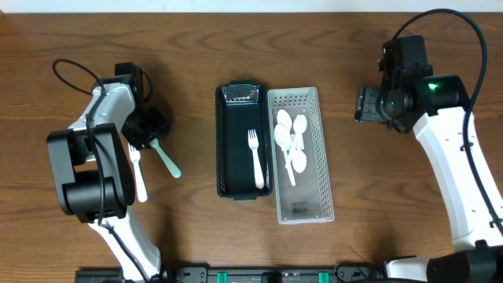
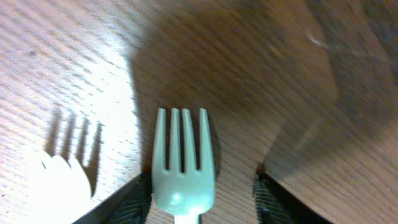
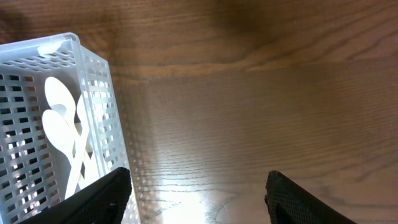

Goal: Pack container
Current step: 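Lower left gripper onto the mint-green fork and grasp it, then carry the green fork with left gripper into the black tray, then move left gripper back to the white fork and grasp it, then carry the white fork with left gripper into the black tray and release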

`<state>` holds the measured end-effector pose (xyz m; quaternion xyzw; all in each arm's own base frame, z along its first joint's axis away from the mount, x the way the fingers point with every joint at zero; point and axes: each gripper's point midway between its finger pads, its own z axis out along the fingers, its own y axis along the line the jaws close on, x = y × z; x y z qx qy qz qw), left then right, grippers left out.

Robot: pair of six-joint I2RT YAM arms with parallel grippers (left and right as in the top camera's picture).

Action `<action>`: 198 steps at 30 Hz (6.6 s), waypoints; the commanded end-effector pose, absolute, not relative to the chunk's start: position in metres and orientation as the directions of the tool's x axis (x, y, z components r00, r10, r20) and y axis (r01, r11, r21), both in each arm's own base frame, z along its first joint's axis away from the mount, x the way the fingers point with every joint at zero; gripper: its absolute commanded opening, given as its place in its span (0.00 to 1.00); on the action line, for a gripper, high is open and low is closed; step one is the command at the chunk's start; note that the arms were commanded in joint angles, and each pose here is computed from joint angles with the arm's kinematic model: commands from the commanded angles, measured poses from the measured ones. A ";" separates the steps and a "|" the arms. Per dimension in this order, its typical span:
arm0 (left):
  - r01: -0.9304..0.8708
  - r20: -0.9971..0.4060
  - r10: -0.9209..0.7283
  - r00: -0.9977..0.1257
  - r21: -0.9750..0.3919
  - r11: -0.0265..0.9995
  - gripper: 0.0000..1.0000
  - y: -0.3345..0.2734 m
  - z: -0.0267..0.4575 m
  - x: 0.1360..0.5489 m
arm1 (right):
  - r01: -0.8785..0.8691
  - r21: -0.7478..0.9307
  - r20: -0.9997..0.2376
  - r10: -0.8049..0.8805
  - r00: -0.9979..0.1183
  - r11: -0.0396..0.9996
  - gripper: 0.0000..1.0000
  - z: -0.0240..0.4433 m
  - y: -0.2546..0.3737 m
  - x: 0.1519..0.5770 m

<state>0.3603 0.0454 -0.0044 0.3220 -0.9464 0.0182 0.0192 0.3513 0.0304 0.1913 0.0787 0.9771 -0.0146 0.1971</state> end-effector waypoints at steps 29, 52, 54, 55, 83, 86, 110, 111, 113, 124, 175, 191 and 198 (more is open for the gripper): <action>-0.519 -0.059 -0.521 -0.851 -0.050 0.853 0.06 0.022 0.074 0.365 | 0.163 -0.010 -0.404 0.146 -0.903 0.987 0.73 0.191 0.026 0.356; 0.042 -0.197 0.018 -0.980 -0.120 0.992 0.06 -0.193 0.099 0.341 | 0.163 -0.006 -0.412 0.146 -0.899 0.987 0.73 0.192 0.027 0.358; 0.041 -0.182 0.020 -0.983 -0.112 0.993 0.14 -0.194 0.092 0.341 | 0.163 -0.007 -0.412 0.146 -0.899 0.987 0.73 0.192 0.027 0.358; 0.041 -0.180 0.020 -0.983 -0.111 0.993 0.32 -0.194 0.091 0.341 | 0.163 -0.007 -0.411 0.146 -0.900 0.987 0.73 0.192 0.027 0.358; -0.544 -0.323 -0.544 -0.774 -0.101 0.833 0.98 0.064 0.169 0.348 | 0.149 -0.018 -0.396 0.130 -0.909 0.989 0.93 0.191 0.026 0.354; -0.578 -0.243 -0.574 -0.782 -0.062 0.814 0.98 0.078 0.138 0.345 | 0.149 -0.018 -0.394 0.130 -0.910 0.989 0.93 0.190 0.026 0.354; -0.560 0.233 -0.576 -0.784 0.134 0.817 0.98 0.079 -0.008 0.276 | 0.149 -0.018 -0.396 0.130 -0.909 0.989 0.94 0.191 0.026 0.354; -0.559 0.243 -0.575 -0.781 0.136 0.818 0.98 0.077 -0.011 0.271 | 0.149 -0.018 -0.397 0.130 -0.909 0.989 0.94 0.191 0.026 0.354; -0.558 0.254 -0.574 -0.778 0.140 0.818 0.98 0.076 -0.015 0.265 | 0.149 -0.018 -0.397 0.130 -0.909 0.989 0.94 0.191 0.026 0.354; -0.518 0.272 -0.533 -0.801 0.131 0.845 0.72 0.074 -0.020 0.259 | 0.149 -0.018 -0.394 0.130 -0.910 0.989 0.93 0.190 0.026 0.354; -0.010 -0.324 -0.078 -0.943 -0.206 0.978 0.06 -0.137 0.183 0.332 | 0.146 -0.017 -0.405 0.127 -0.905 0.989 0.92 0.192 0.026 0.356; 0.069 -0.134 0.053 -0.990 -0.114 0.991 0.17 -0.184 0.078 0.336 | 0.146 -0.018 -0.401 0.127 -0.907 0.989 0.93 0.191 0.026 0.355; 0.108 -0.190 0.084 -0.978 -0.117 0.987 0.55 -0.183 0.100 0.342 | 0.146 -0.019 -0.399 0.126 -0.908 0.989 0.92 0.191 0.026 0.355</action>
